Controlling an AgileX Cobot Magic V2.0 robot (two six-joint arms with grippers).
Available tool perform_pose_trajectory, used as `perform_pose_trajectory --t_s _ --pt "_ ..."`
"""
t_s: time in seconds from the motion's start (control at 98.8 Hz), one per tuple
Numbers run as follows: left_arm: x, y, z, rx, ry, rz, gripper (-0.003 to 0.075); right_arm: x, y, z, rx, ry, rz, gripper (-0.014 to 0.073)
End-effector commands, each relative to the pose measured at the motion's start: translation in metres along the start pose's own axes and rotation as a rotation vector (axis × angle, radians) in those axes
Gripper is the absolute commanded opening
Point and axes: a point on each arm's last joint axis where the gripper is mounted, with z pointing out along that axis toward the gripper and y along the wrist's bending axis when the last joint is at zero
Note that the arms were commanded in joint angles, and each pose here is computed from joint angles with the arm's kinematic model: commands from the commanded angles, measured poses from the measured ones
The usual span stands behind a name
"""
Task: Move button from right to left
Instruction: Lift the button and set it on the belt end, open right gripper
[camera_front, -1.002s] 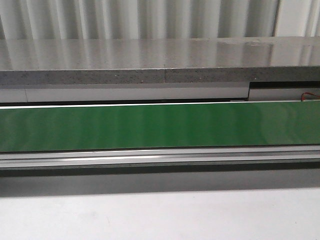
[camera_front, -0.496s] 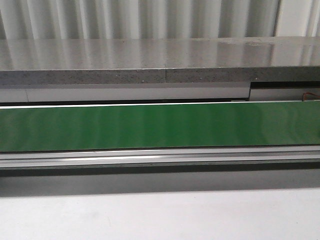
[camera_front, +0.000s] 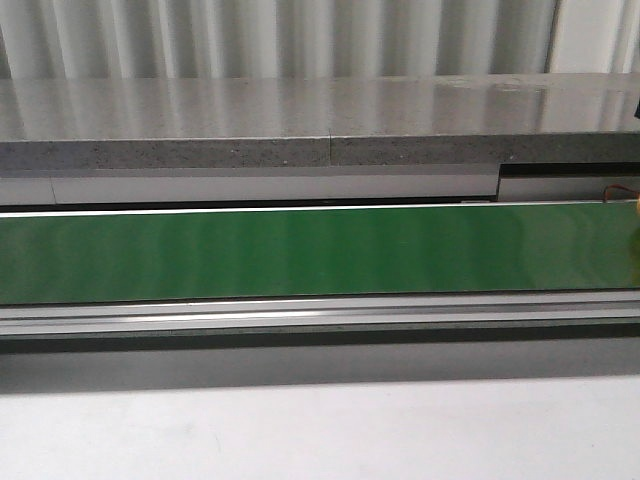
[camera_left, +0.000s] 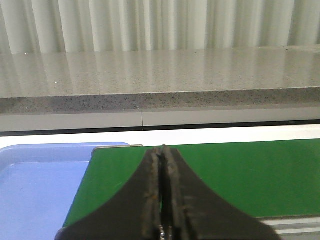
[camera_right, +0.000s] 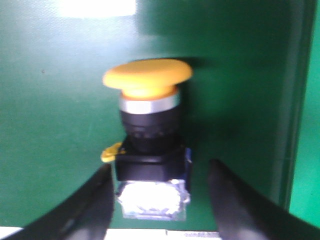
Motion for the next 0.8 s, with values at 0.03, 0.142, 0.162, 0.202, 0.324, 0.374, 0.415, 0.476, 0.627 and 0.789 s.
perform_pose_trajectory --t_s 0.03,0.142,0.162,0.202,0.324,0.374,0.415,0.476,0.627,0.789 --pt "0.004 0.000 -0.001 -0.004 -0.071 -0.014 -0.0020 0.000 0.006 -0.029 -0.027 -0.100 0.004 0.0545" --pt "0.004 0.000 -0.001 -0.004 -0.071 -0.014 -0.0020 0.004 0.014 -0.042 -0.064 -0.139 -0.015 0.0541" --pt "0.004 0.000 -0.001 -0.004 -0.071 -0.014 -0.0020 0.005 0.016 -0.045 -0.066 -0.148 -0.022 0.0541" --pt "0.004 0.000 -0.001 -0.004 -0.071 -0.014 -0.0020 0.007 0.019 -0.051 -0.068 -0.161 -0.032 0.0541" --pt "0.004 0.000 -0.001 -0.004 -0.071 -0.014 -0.0020 0.017 0.032 -0.067 -0.064 -0.219 -0.117 0.0528" --pt "0.004 0.000 -0.001 -0.004 -0.071 -0.014 -0.0021 0.023 0.037 -0.074 -0.062 -0.250 -0.149 0.0492" --pt "0.004 0.000 -0.001 -0.004 -0.071 -0.014 -0.0020 0.027 0.040 -0.077 -0.058 -0.271 -0.169 0.0435" --pt "0.004 0.000 -0.001 -0.004 -0.071 -0.014 -0.0020 0.036 0.044 -0.084 -0.053 -0.302 -0.191 0.0337" --pt "0.004 0.000 -0.001 -0.004 -0.071 -0.014 -0.0020 0.055 0.047 -0.096 -0.044 -0.351 -0.211 0.0060" --pt "0.004 0.000 -0.001 -0.004 -0.071 -0.014 -0.0020 0.076 0.046 -0.108 -0.038 -0.419 -0.217 -0.0064"
